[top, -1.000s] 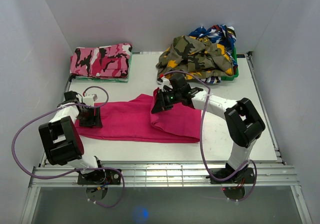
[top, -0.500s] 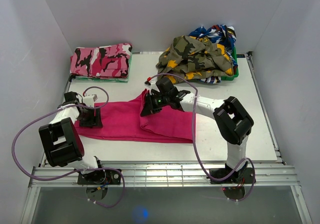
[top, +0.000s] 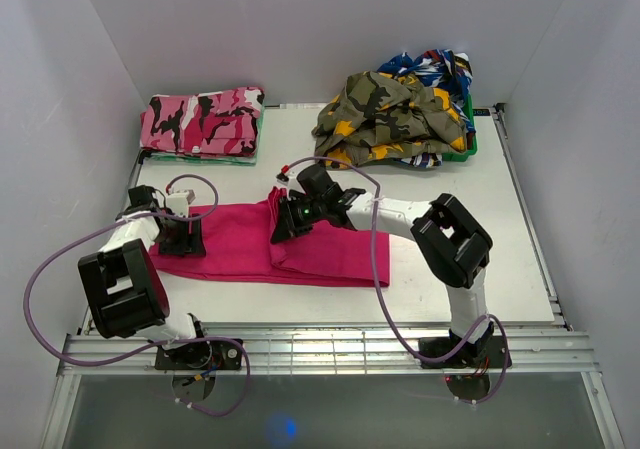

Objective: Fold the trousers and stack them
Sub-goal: Fold the trousers

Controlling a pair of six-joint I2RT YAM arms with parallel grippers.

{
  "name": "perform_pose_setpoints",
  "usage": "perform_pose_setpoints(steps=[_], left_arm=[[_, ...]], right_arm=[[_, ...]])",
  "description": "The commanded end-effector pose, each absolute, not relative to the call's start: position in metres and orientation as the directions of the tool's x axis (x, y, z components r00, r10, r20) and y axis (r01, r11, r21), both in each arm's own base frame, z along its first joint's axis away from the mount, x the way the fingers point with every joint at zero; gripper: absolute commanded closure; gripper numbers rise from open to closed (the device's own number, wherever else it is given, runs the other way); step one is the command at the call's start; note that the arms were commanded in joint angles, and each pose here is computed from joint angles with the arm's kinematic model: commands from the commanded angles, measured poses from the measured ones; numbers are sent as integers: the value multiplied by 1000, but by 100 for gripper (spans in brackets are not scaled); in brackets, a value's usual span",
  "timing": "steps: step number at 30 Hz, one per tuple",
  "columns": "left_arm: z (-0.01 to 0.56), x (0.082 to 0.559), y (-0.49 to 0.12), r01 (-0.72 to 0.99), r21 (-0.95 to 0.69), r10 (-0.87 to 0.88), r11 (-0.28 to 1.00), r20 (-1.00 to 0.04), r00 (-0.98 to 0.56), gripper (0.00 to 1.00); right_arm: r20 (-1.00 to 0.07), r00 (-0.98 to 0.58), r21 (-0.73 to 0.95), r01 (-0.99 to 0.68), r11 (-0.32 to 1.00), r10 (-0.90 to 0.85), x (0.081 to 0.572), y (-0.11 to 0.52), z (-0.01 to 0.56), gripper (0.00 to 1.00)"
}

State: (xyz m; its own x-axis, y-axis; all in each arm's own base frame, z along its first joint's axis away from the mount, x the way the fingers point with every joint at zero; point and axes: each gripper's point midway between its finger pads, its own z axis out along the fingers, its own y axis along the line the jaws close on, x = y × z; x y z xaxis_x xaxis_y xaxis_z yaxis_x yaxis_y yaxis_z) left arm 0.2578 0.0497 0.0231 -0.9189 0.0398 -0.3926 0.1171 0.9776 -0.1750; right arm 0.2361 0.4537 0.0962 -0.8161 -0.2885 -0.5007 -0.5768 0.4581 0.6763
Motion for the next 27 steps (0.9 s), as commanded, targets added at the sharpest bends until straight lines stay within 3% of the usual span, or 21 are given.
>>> perform_pose_setpoints(steps=[1,8,9,10,11,14,17,20,24,27], left_arm=[[-8,222,41,94,-212,37,973,-260,-965,27],[-7,222,42,99,-208,42,973,-263,-964,26],[-6,222,42,101,-208,43,973,-266,-963,26],[-4,224,41,104,-210,45,972,-270,-962,25],[0,226,39,113,-221,47,969,-286,-957,25],[23,239,32,153,-260,57,953,-343,-938,24],[68,259,24,237,-270,89,933,-466,-880,21],[120,274,9,344,-289,115,893,-593,-797,20],[164,284,-15,443,-347,89,827,-696,-712,18],[185,287,-47,516,-474,9,713,-730,-683,17]], right_arm=[[-554,-795,696,-606,386,-248,237,479,124,92],[-513,-818,708,-575,411,-260,233,479,106,92],[-505,-821,712,-571,409,-266,232,480,103,88],[-499,-823,716,-568,406,-271,230,480,101,77],[-497,-823,726,-568,388,-276,228,482,103,60],[-534,-798,716,-603,353,-280,230,483,119,34],[-630,-726,658,-688,305,-277,239,472,153,17],[-702,-652,593,-758,270,-288,246,442,182,9],[-692,-635,575,-772,269,-344,238,378,181,2],[-653,-679,611,-734,296,-336,235,328,164,9]])
